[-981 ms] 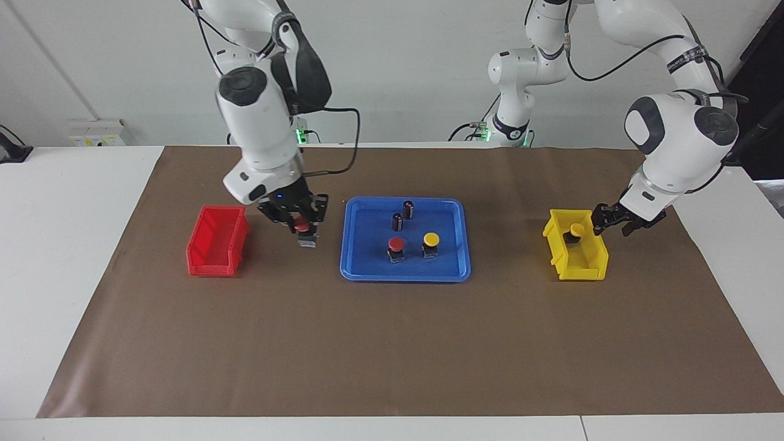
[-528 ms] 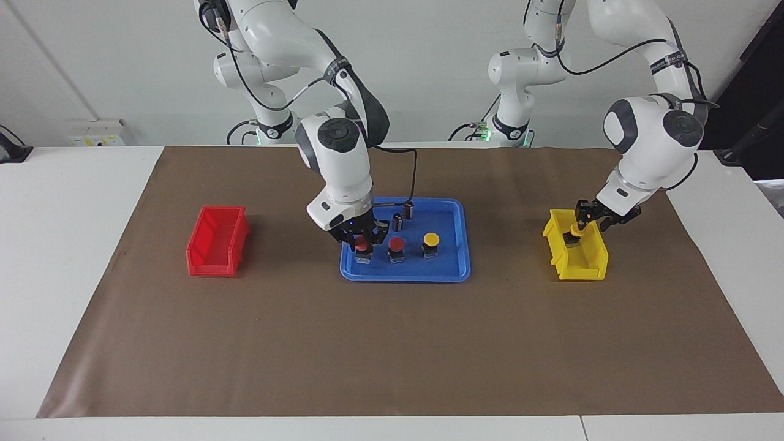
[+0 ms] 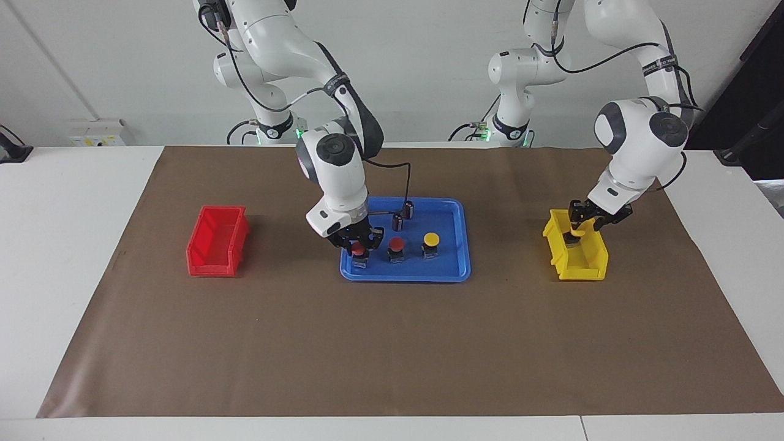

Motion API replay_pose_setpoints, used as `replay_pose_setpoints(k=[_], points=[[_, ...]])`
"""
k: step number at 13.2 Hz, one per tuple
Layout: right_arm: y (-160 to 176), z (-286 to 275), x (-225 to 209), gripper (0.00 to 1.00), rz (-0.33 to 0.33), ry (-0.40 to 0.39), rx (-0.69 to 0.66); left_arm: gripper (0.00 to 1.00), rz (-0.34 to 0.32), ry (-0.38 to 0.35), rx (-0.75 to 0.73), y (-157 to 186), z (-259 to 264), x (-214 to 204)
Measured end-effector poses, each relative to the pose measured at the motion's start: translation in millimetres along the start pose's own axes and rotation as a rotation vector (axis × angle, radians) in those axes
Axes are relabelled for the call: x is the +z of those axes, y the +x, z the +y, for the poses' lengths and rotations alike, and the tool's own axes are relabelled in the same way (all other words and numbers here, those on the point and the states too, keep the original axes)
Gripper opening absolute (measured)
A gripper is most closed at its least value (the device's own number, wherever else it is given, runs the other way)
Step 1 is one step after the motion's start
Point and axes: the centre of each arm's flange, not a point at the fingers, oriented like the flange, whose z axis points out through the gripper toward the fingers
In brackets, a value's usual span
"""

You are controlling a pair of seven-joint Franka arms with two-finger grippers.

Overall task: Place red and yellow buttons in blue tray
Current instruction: 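Place the red button in the tray while the left gripper grasps another yellow button, then withdraw the right gripper while the left gripper carries the yellow button toward the tray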

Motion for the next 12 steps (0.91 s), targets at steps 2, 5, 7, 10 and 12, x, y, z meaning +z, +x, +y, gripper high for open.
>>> replay_pose_setpoints(k=[2,5,7,10,12], points=[[-2.8,-1.2,-0.6,0.42,-0.001,-0.001,-0.004,0.59,0.007,0.001,0.000,-3.0,0.6,8.8],[6.5,6.1,-12.8,0.71,0.019,0.004,0.013,0.59,0.015,0.002,0.000,-5.6,0.9,15.7],[33.2,22.4,-55.4,0.96,0.033,-0.016,0.043,0.51,0.014,0.002,-0.001,-6.0,0.8,16.4],[80.0,111.9,-176.3,1.00,0.035,-0.059,0.063,0.41,-0.006,-0.001,-0.002,-0.8,-0.5,-1.9],[78.5,180.0,-236.9,1.00,0.024,-0.077,0.063,0.41,-0.059,-0.008,0.003,9.6,0.6,-64.0]])
